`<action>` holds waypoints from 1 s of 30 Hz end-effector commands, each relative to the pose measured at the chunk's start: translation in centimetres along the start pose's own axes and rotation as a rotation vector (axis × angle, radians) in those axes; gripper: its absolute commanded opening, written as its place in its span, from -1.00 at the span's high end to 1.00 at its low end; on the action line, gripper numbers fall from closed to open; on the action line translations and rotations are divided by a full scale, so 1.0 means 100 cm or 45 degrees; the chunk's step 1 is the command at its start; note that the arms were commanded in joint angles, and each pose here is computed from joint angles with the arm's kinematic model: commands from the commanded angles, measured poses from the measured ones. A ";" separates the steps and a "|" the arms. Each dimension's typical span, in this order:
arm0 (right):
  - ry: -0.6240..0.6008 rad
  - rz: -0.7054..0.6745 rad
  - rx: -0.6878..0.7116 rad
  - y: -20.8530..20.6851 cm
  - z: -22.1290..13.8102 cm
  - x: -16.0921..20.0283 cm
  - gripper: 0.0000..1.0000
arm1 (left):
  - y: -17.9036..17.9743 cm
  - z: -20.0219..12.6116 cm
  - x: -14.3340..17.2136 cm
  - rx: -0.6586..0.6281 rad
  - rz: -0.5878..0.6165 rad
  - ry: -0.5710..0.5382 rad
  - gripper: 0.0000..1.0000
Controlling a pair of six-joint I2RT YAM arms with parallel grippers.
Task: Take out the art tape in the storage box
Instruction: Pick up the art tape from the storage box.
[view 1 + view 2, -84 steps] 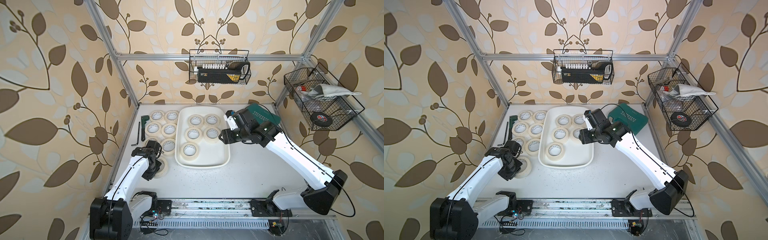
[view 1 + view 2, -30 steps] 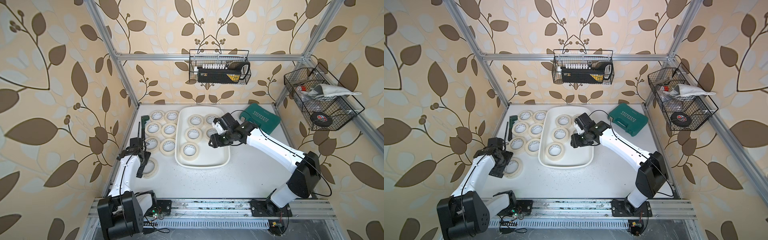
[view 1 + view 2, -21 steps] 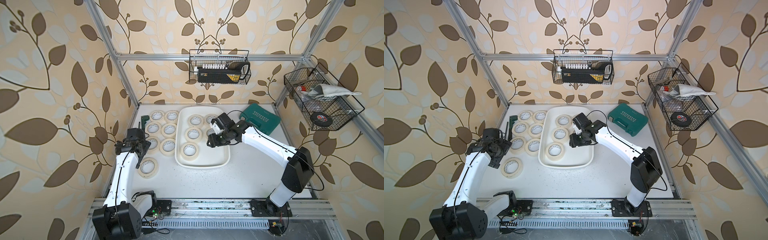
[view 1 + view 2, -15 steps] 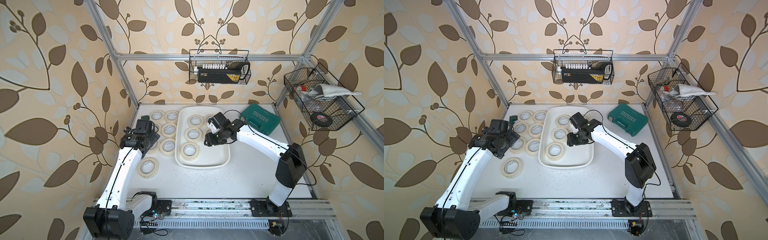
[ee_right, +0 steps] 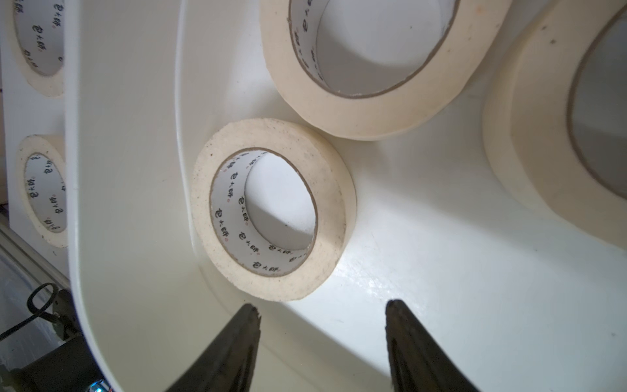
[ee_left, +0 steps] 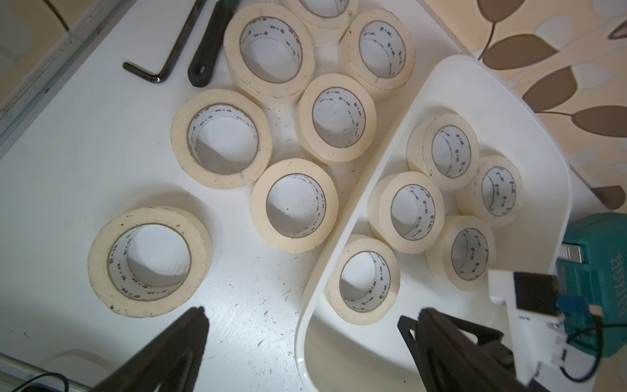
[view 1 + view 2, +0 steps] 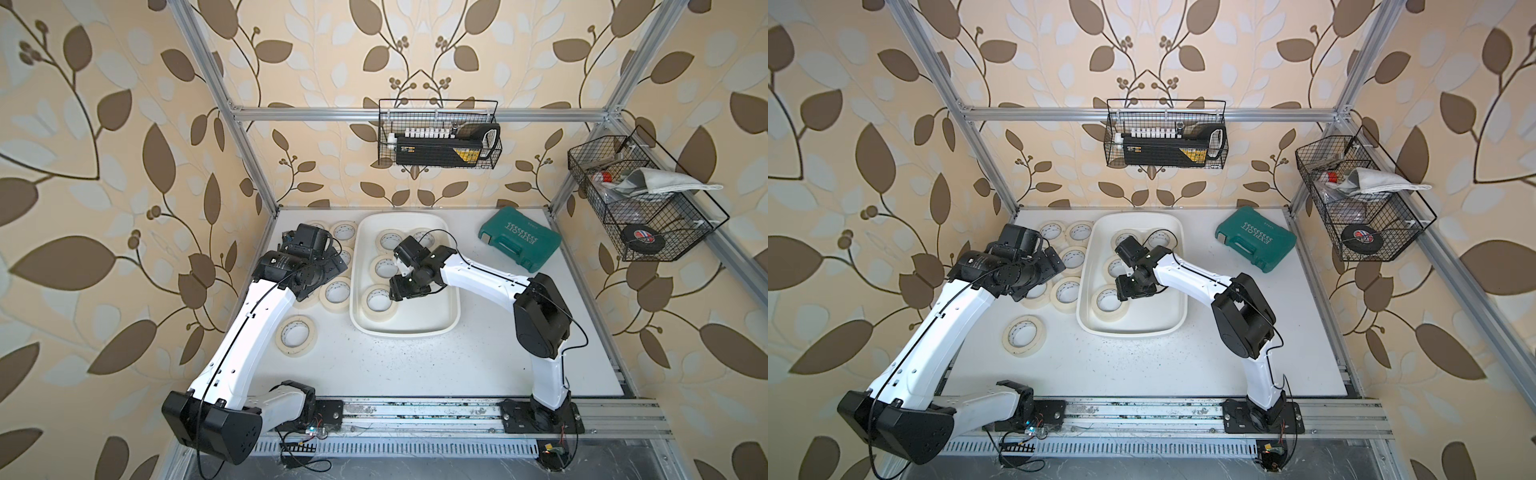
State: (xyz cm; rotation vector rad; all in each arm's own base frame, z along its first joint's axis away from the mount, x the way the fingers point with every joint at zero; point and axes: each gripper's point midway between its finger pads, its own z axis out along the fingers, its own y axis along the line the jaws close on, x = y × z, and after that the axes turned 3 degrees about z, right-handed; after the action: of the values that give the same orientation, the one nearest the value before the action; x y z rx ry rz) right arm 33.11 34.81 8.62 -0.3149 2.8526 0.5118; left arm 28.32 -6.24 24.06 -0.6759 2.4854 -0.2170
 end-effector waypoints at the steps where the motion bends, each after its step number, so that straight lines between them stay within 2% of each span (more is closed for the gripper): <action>1: -0.031 0.010 0.022 0.003 0.009 -0.011 -0.23 | -0.011 -0.004 0.005 0.075 0.089 0.030 -0.98; 14: -0.004 -0.020 0.092 0.002 0.048 -0.010 -0.20 | -0.017 0.000 0.017 0.132 0.170 0.083 -0.97; 19: 0.033 -0.032 0.125 -0.002 0.061 -0.006 0.03 | -0.019 0.001 0.021 0.147 0.180 0.100 -0.97; 22: 0.015 -0.048 0.136 -0.004 0.058 -0.008 0.29 | -0.018 0.000 0.022 0.151 0.187 0.099 -0.96; 30: -0.007 -0.095 0.174 -0.011 0.040 -0.009 0.68 | -0.018 -0.001 0.021 0.117 0.214 0.069 -0.94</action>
State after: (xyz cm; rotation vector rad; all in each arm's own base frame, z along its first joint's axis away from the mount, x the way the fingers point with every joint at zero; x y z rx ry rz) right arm 35.05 36.34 3.48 -0.3742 2.8594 0.3435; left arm 27.57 -8.86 22.87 -0.4647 2.5809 -0.3013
